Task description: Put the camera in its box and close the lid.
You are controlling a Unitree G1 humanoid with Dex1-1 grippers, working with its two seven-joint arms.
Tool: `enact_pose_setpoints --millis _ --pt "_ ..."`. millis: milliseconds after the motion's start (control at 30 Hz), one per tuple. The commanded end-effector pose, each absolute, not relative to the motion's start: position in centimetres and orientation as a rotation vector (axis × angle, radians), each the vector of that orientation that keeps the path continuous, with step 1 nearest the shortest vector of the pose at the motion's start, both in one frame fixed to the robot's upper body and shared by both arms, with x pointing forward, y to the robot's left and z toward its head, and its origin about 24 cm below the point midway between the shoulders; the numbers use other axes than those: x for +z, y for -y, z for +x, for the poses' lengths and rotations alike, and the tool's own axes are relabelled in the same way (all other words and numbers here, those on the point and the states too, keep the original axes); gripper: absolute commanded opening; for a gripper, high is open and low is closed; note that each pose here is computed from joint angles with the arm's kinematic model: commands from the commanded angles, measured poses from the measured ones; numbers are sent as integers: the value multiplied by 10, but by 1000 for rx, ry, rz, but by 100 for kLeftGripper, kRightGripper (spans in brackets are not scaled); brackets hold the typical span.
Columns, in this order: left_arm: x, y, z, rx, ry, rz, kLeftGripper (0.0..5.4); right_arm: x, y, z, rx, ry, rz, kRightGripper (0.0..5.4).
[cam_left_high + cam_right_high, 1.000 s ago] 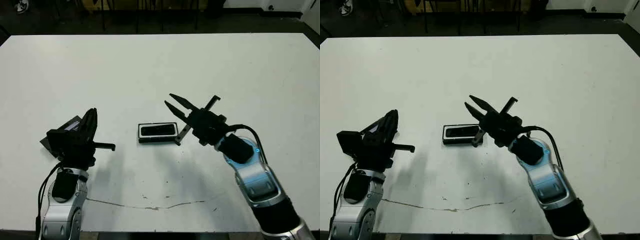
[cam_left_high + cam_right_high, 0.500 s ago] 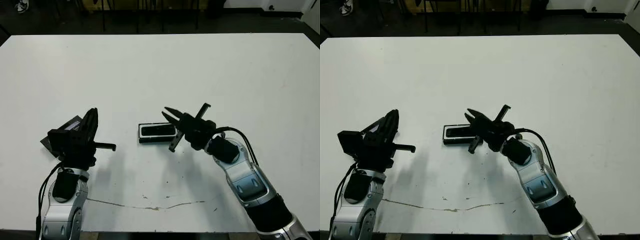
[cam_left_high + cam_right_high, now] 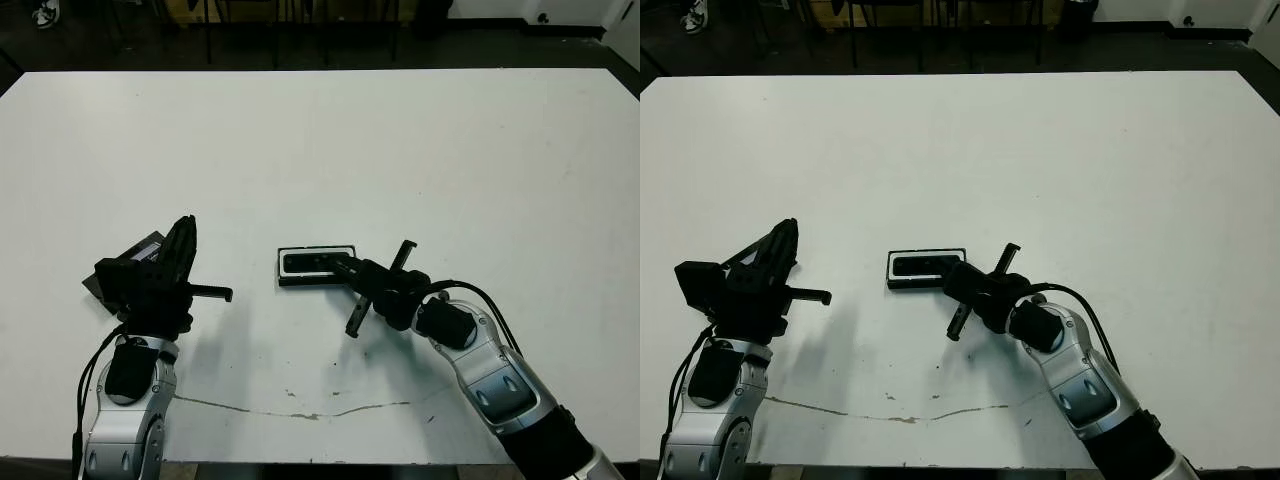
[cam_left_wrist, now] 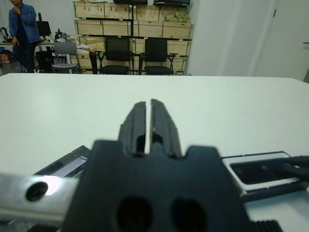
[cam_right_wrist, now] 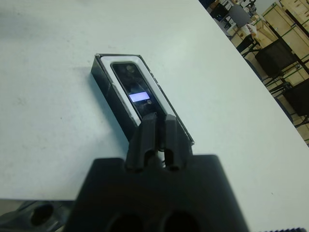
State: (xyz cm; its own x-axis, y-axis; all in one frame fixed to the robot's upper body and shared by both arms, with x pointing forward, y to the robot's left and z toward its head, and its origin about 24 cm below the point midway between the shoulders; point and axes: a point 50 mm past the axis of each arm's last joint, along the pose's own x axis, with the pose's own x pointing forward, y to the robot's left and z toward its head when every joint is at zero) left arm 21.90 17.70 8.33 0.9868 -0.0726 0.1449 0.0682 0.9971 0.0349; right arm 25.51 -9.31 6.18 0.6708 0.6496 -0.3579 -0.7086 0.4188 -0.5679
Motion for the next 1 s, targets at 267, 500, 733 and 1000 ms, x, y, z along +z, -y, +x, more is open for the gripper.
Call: enact_pose_setpoints --millis 267,500,733,1000 --pt "82 -182 215 -69 126 42 0 56 121 248 760 -170 -571 2" --pt "104 -196 212 -76 201 105 0 115 142 243 681 108 -319 2" --pt "128 -214 205 -140 242 187 0 138 172 238 598 186 -244 2" --pt "149 -231 201 -196 309 289 0 126 182 237 509 143 -202 2"
